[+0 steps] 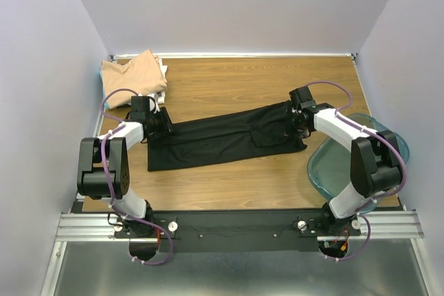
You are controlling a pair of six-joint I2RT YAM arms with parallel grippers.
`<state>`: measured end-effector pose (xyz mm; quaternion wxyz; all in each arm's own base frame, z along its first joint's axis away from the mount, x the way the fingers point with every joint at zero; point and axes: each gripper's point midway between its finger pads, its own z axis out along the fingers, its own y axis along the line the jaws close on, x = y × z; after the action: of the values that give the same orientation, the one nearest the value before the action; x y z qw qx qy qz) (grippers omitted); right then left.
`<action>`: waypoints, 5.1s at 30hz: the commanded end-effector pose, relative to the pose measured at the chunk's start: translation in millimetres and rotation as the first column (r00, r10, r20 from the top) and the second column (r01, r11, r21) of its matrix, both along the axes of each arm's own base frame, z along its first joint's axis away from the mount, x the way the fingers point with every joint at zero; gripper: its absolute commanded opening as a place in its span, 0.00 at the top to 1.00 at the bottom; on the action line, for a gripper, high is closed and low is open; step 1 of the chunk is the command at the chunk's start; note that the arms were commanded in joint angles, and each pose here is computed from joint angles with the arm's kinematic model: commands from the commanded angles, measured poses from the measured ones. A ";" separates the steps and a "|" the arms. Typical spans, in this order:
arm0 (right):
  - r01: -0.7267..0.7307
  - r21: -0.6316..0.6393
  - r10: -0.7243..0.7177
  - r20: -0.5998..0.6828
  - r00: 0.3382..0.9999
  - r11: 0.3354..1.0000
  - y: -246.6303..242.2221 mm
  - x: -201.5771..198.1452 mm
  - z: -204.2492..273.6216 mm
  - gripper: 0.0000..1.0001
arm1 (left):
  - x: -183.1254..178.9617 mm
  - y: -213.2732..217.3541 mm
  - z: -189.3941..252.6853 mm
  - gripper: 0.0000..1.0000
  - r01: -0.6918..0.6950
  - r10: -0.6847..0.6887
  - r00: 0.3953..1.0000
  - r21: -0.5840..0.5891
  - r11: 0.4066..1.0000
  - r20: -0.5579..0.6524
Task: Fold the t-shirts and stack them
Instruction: Fold the tshirt
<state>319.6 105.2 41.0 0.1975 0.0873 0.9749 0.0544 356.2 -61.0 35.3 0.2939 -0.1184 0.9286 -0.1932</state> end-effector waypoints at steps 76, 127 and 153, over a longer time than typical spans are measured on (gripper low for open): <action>-0.043 0.281 -0.005 0.168 0.986 0.959 90.2 261.0 -18.8 0.34 | -133.1 -112.4 58.5 0.44 0.249 -0.252 0.968 -0.258 0.934 0.022; -0.129 0.192 0.122 0.046 0.991 0.973 84.7 202.7 -71.9 0.34 | -200.7 -219.1 3.4 0.46 0.530 -0.571 0.818 -0.300 0.794 -0.068; -0.234 0.161 0.157 0.387 0.909 0.959 82.3 207.9 118.0 0.33 | -163.1 -255.1 91.7 0.46 0.545 -0.518 0.831 -0.107 0.832 0.202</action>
<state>543.3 191.7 71.3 0.2982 0.0099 0.9376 0.1787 164.9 -329.2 98.0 0.2103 0.1488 0.8834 -0.3914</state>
